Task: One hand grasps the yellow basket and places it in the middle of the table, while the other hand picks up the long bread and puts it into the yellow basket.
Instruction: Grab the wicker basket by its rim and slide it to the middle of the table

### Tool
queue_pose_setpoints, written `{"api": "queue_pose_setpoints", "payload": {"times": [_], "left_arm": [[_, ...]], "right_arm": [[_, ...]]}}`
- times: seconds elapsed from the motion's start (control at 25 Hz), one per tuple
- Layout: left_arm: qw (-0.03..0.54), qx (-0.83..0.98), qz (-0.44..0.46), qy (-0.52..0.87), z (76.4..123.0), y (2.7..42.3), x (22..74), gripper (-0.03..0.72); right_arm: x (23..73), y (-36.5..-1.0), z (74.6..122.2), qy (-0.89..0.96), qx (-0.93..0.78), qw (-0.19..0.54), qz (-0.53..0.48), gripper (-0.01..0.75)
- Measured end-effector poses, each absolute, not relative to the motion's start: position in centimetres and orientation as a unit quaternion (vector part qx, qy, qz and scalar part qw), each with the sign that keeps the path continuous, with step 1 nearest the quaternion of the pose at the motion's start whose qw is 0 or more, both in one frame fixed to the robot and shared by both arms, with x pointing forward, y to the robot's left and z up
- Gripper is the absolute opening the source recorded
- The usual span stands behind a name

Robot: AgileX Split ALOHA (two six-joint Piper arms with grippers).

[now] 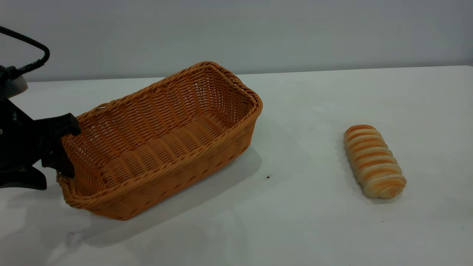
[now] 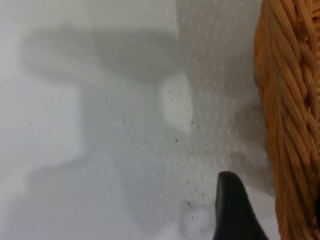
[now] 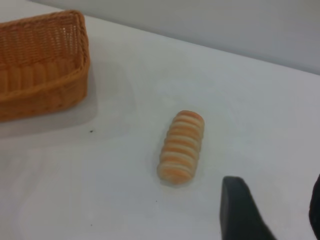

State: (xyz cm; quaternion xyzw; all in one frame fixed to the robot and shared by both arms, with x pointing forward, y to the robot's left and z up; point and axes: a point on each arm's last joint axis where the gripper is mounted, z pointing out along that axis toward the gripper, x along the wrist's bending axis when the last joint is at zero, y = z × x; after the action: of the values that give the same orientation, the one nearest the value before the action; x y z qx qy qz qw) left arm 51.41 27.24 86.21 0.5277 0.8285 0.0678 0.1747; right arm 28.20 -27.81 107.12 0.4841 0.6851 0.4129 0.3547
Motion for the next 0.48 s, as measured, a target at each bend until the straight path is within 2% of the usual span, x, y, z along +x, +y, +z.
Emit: {"api": "queue_pose_setpoints", "payload": {"times": [0.48], "left_arm": [[0.187,0.544,0.087,0.813,86.78,27.34,51.67,0.445]], "right_arm": [[28.20,-27.81,107.12,0.686,0.483,0.355,0.412,0.381]]}}
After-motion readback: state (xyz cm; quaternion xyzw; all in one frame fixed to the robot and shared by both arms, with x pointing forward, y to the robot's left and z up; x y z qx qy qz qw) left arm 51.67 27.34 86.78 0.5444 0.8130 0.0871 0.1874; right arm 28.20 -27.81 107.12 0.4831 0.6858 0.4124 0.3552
